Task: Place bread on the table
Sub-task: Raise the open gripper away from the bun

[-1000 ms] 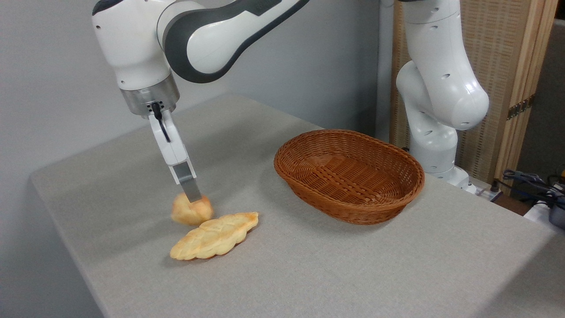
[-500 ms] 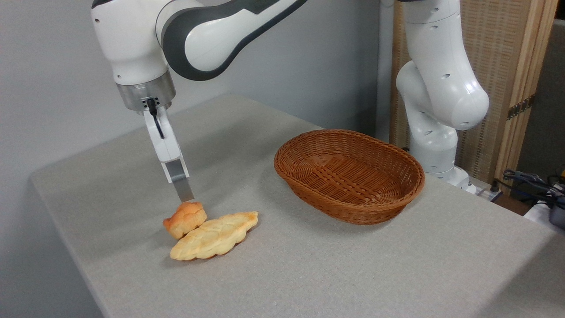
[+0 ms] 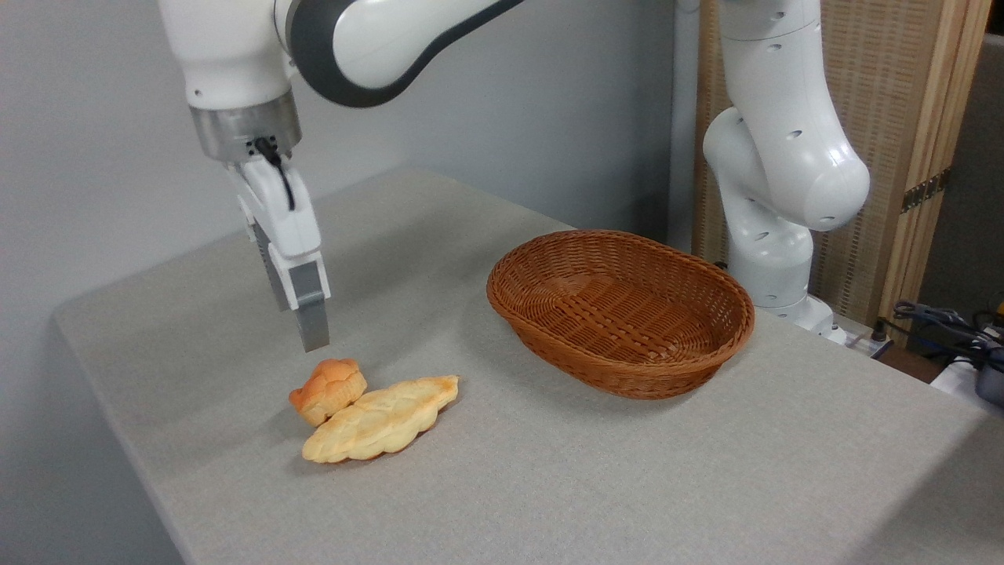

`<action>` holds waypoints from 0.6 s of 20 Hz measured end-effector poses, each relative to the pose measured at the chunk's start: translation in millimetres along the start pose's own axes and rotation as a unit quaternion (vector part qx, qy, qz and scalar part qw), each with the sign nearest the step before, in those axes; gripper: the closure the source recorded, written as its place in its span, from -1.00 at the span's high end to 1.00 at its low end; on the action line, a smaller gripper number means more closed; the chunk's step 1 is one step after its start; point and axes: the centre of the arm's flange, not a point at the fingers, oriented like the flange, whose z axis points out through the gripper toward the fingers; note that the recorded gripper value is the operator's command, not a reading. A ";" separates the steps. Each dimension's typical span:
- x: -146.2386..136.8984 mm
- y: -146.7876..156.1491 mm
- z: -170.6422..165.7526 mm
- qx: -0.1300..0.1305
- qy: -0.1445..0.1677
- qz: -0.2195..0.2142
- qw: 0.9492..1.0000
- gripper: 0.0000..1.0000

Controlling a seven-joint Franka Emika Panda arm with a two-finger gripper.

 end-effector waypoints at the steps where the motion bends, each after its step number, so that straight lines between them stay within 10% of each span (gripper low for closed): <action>1: -5.6 -4.1 -6.4 0.002 0.001 -0.014 1.000 1.00; 12: -36.0 -15.6 -31.8 -0.002 -0.007 -0.044 0.999 1.00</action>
